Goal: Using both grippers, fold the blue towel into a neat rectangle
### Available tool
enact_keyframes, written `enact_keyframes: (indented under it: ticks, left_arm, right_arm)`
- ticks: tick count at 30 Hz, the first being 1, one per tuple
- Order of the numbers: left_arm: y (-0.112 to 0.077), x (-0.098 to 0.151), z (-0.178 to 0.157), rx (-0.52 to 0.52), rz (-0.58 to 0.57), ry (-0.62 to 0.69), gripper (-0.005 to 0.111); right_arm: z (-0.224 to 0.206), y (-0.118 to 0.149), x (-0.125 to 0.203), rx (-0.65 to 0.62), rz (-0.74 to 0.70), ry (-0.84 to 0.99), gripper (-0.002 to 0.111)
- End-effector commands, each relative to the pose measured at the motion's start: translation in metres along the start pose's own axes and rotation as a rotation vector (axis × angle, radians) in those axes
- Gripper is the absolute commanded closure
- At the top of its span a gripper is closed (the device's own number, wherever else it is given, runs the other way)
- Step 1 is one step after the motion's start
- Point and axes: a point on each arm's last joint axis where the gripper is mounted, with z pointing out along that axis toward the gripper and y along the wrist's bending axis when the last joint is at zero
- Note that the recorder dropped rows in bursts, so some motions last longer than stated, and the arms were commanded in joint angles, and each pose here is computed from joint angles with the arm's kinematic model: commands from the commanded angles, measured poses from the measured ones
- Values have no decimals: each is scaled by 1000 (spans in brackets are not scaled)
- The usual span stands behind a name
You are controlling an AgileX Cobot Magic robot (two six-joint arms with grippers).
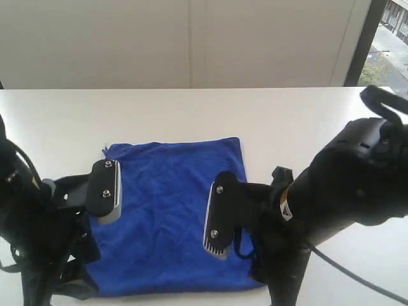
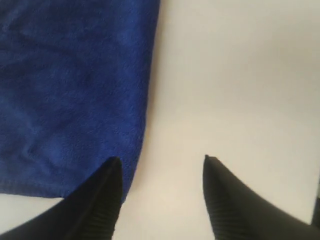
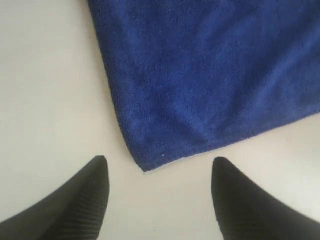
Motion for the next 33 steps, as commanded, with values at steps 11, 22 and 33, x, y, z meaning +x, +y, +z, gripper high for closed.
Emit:
enact_keyframes:
  ticks: [11, 22, 33]
  left_arm:
    - [3, 25, 25, -179, 134, 46, 42]
    - [5, 28, 32, -227, 189, 30, 42]
    - [9, 30, 46, -188, 177, 64, 42]
  right_arm:
    - [55, 2, -5, -2, -189, -3, 50]
    - [63, 3, -3, -24, -180, 21, 46]
    - [65, 3, -2, -25, -196, 32, 46]
